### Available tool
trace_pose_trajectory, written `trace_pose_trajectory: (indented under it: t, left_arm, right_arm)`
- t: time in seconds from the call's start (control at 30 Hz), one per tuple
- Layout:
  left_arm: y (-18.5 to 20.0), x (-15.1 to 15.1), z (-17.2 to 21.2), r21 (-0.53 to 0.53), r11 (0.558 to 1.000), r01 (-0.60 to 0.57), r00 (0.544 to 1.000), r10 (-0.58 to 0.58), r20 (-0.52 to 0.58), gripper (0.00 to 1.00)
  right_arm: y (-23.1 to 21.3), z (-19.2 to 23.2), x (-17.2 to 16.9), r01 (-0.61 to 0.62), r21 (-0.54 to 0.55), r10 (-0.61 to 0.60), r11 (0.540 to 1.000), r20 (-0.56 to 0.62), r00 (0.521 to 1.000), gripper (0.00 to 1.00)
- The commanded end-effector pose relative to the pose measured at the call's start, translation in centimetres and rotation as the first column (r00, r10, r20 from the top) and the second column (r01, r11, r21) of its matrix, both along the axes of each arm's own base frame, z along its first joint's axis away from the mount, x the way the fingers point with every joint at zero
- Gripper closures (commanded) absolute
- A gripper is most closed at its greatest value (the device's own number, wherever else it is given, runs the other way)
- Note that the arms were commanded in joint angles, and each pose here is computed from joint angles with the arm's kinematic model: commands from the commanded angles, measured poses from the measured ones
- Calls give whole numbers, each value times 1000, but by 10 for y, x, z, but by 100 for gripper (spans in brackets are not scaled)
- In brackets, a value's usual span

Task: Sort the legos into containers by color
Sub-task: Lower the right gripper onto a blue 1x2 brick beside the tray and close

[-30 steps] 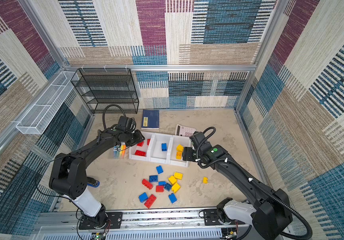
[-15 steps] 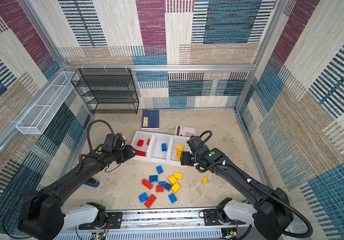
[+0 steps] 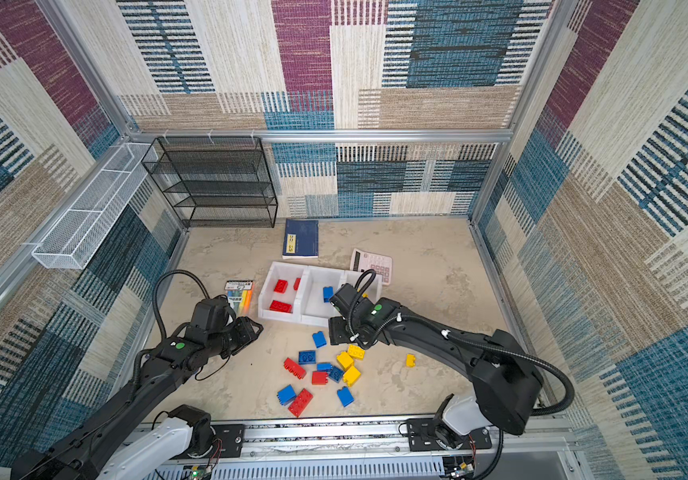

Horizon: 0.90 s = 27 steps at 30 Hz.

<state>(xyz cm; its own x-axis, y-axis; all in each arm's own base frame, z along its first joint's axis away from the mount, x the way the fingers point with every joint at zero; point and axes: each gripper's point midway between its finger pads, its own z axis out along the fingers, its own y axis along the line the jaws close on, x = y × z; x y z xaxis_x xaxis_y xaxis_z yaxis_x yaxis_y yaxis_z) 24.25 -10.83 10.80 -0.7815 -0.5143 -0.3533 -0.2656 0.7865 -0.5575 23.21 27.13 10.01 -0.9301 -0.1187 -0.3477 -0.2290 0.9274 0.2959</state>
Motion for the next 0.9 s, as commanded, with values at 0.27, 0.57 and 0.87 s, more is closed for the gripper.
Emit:
trace_pose_trajectory:
  t: [0.27, 0.57, 0.87]
  left_arm:
    - [7, -14, -13, -14, 999, -50, 998, 49, -29, 52]
    - [5, -17, -21, -24, 999, -44, 998, 42, -44, 52]
    - [5, -18, -24, -35, 998, -44, 998, 42, -50, 52]
  right_arm:
    - [48, -33, 17, -150, -154, 153, 977, 8, 988, 35]
    - [52, -57, 19, -178, -216, 178, 960, -19, 984, 38]
    - [59, -66, 22, -194, -234, 193, 953, -26, 981, 43]
